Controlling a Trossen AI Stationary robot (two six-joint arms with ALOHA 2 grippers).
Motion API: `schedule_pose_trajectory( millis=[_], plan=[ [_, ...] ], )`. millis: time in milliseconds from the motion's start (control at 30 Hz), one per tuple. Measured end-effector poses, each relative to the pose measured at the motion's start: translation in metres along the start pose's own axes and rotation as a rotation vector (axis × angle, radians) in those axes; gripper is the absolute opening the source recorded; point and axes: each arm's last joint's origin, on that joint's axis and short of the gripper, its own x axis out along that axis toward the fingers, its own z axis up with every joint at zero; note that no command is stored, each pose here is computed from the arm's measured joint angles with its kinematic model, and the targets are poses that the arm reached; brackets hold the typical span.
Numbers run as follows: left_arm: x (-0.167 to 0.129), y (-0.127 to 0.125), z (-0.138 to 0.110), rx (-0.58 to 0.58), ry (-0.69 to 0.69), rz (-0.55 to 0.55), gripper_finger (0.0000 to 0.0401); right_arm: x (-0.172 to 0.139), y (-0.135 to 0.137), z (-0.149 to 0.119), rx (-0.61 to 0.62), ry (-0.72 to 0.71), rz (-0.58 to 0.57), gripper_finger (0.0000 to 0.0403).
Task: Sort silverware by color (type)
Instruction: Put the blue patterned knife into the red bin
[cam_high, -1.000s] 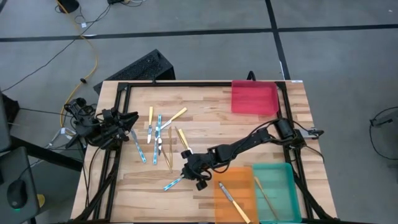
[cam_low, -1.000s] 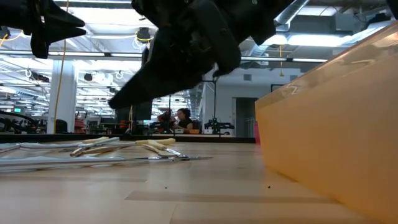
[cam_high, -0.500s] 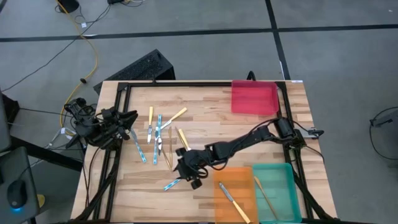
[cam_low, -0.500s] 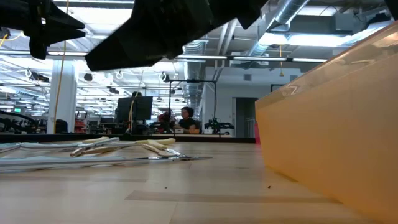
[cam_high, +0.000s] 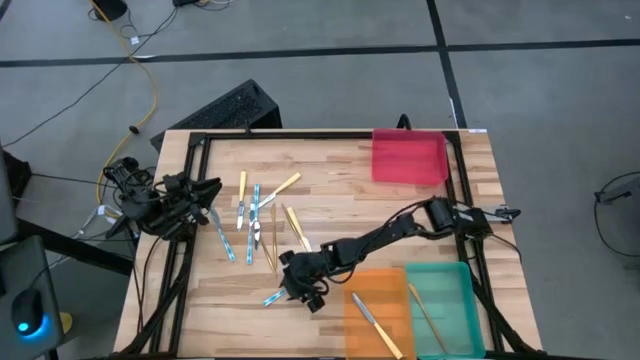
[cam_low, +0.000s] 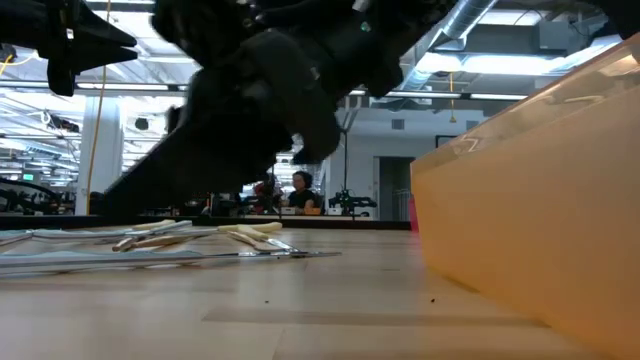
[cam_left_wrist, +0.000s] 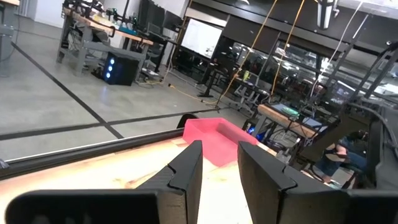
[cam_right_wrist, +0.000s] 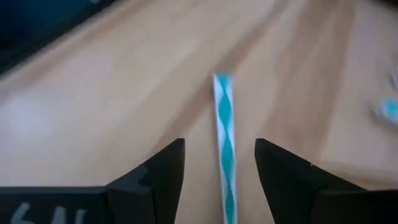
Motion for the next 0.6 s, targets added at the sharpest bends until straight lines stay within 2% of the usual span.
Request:
schedule_pose_trajectory(
  millis=[167,600],
  plan=[
    [0.000,0.000,0.000,-0.003,0.001,-0.003,0.0089,0.013,0.001,0.000,-0.003,0.047,0.031,0.0216],
    [0.000,0.001,-0.002,0.004,0.007,-0.002,0.0089,0.009,-0.016,-0.003,0.028,0.086,0.029,0.0215]
  ],
)
